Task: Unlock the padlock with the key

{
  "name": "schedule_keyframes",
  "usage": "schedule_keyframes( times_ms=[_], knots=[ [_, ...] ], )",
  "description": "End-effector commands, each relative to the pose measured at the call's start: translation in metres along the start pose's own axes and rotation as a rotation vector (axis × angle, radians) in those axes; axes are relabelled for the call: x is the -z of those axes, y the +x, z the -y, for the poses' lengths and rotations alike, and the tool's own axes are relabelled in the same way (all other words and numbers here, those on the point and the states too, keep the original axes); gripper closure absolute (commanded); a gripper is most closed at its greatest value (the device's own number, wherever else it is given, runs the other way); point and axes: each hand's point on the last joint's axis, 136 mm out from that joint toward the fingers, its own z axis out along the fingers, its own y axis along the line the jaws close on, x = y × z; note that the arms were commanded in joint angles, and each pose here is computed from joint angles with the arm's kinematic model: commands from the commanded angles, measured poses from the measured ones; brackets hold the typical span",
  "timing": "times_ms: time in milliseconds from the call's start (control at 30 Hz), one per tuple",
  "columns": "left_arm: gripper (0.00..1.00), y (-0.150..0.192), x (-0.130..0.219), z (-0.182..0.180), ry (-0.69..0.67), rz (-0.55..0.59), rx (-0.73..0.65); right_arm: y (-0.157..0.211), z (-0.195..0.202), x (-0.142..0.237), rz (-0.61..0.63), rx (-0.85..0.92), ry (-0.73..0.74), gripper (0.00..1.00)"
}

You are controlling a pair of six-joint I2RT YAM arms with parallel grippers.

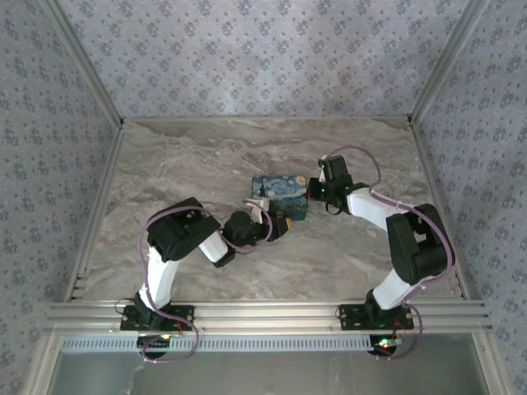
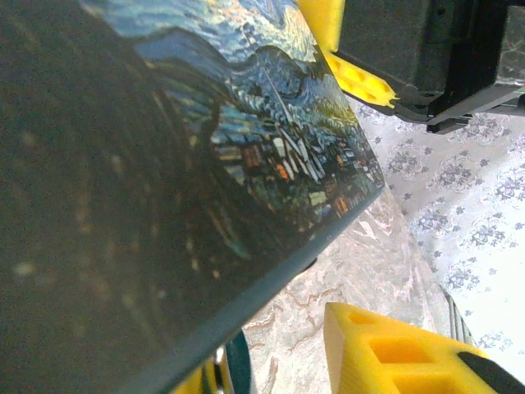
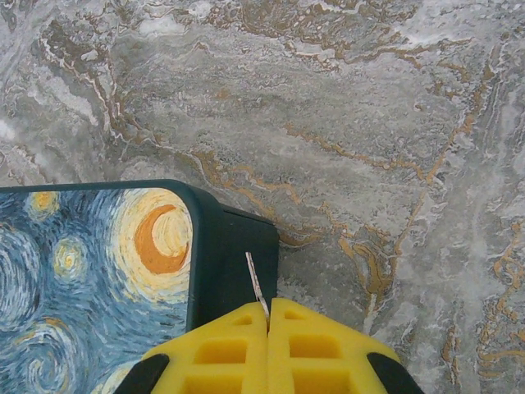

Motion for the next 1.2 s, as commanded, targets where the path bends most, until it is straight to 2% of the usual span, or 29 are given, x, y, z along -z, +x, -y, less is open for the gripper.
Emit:
schedule_keyframes(
  times_ms=[0,167,400,733,1167],
  knots=[
    [0.65,0.059,0.023,-0.082,-0.295,-0.186,0.181,0.012,-0.003,0.004,-0.033,-0.004,-0.007,1.0],
    [0.77,0.06,0.024,-0.084,-0.298,-0.196,0.191,0.011,-0.003,0.006,-0.028,0.001,-0.008,1.0],
    [0.89,0.06,0.025,-0.085,-0.299,-0.208,0.203,0.008,-0.002,0.012,-0.018,0.009,-0.006,1.0],
    [0.93,0.054,0.027,-0.074,-0.293,-0.212,0.235,-0.004,-0.001,0.047,0.035,-0.016,-0.057,1.0],
    [0.92,0.018,0.012,-0.047,-0.342,-0.218,0.244,-0.017,-0.025,0.147,0.202,-0.098,-0.424,1.0]
  ],
)
